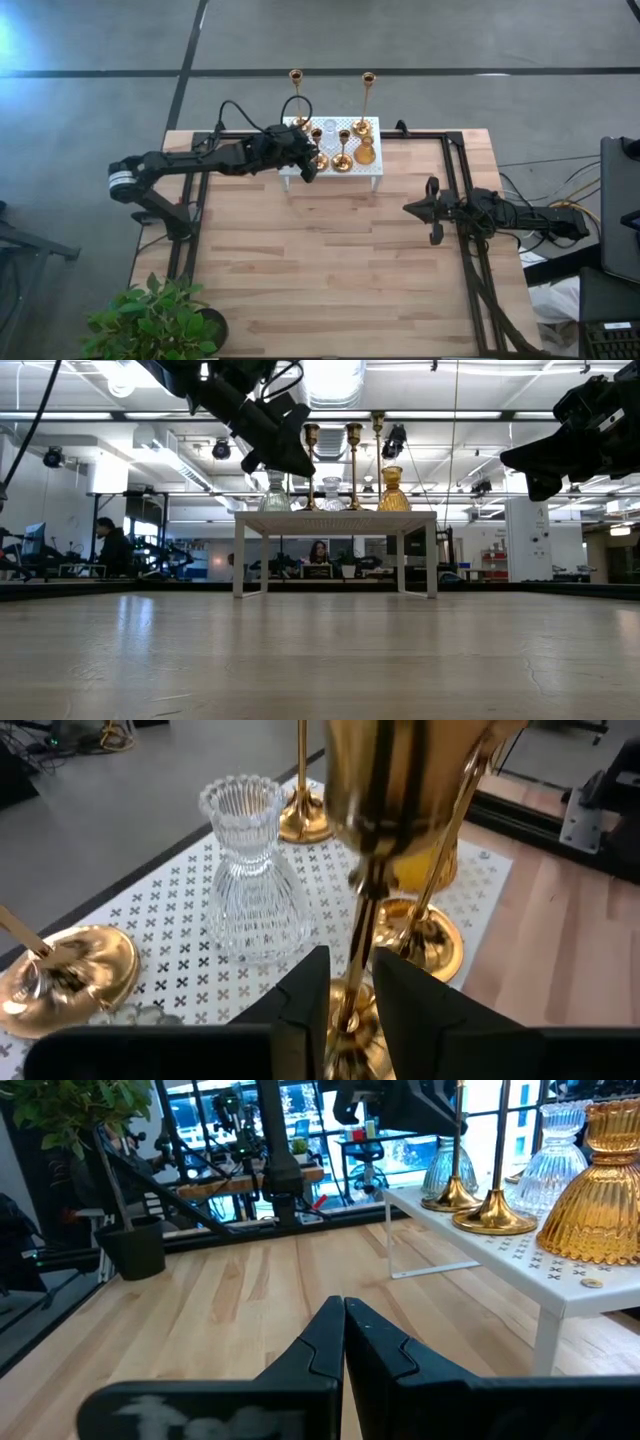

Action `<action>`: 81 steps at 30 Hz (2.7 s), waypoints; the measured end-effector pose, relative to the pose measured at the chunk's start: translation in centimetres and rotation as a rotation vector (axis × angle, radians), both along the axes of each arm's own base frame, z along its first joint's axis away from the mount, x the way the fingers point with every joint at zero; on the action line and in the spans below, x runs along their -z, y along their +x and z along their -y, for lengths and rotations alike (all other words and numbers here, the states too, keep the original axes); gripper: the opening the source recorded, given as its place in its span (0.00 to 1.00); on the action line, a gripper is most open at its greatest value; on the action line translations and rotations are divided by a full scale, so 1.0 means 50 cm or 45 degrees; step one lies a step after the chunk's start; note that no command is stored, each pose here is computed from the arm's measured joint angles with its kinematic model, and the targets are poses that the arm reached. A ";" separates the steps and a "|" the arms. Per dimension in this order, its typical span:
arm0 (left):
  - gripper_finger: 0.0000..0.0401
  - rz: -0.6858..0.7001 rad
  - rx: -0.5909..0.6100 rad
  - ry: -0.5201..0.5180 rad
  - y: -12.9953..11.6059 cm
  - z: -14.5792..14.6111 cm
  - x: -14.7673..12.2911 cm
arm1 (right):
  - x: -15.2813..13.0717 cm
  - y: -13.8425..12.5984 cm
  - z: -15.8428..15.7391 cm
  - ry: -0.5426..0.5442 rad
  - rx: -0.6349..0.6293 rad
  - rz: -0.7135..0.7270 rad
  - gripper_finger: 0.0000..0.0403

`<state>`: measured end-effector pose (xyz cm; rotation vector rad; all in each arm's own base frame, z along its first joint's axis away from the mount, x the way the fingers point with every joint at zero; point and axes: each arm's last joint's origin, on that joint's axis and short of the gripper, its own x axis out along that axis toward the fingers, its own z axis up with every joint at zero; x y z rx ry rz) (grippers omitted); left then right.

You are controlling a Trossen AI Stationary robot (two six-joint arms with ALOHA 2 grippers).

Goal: Pick & Place candle stick holders
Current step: Return to Home Position

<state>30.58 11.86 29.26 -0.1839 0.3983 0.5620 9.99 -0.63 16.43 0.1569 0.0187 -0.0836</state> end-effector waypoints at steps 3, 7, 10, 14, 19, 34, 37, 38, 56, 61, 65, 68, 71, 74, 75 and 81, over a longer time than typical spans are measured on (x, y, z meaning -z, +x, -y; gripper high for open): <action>0.22 -0.004 0.003 0.003 0.000 0.000 0.000 | 0.000 0.000 0.000 0.000 0.000 0.000 0.02; 0.22 0.001 0.007 0.005 0.000 0.000 -0.001 | 0.000 0.000 0.000 0.000 0.000 0.000 0.02; 0.23 -0.001 0.015 0.007 0.000 0.000 -0.001 | 0.000 0.000 0.000 0.000 0.000 0.000 0.02; 0.29 -0.002 0.017 0.010 0.000 0.000 -0.001 | 0.000 0.000 0.000 0.000 0.000 0.000 0.02; 0.41 0.000 0.013 0.006 0.000 0.000 -0.001 | 0.000 0.000 0.000 0.000 0.000 0.000 0.02; 0.49 -0.052 0.054 0.069 -0.024 0.009 -0.023 | 0.000 0.000 0.000 0.000 0.000 0.001 0.02; 0.49 -0.054 0.054 0.069 -0.038 0.014 -0.035 | 0.000 0.000 0.000 0.000 0.000 0.000 0.02; 0.49 -0.050 0.055 0.071 -0.042 0.016 -0.040 | 0.000 0.000 0.000 0.000 -0.001 0.000 0.02; 0.49 0.187 0.509 -0.090 -0.158 0.085 -0.145 | 0.000 0.000 0.000 0.000 -0.001 -0.001 0.02; 0.49 0.300 0.534 -0.147 -0.195 0.101 -0.176 | 0.000 0.000 0.000 0.000 -0.001 -0.001 0.02; 0.49 0.360 0.547 -0.105 -0.228 0.114 -0.199 | 0.000 0.000 0.000 0.000 -0.001 0.000 0.02; 0.49 0.409 0.654 -0.026 -0.263 0.131 -0.219 | 0.000 0.000 0.000 0.000 0.000 0.000 0.02; 0.49 0.469 0.790 0.108 -0.307 0.151 -0.242 | 0.000 0.000 0.000 0.000 0.000 0.000 0.02; 0.49 0.517 0.881 0.266 -0.337 0.166 -0.245 | 0.000 0.000 0.000 0.000 0.000 -0.001 0.02; 0.49 0.504 0.902 0.308 -0.341 0.168 -0.234 | 0.000 0.000 0.000 0.000 0.000 -0.001 0.02; 0.49 0.623 0.987 0.415 -0.354 0.180 -0.114 | 0.000 0.000 0.000 0.000 0.000 -0.001 0.02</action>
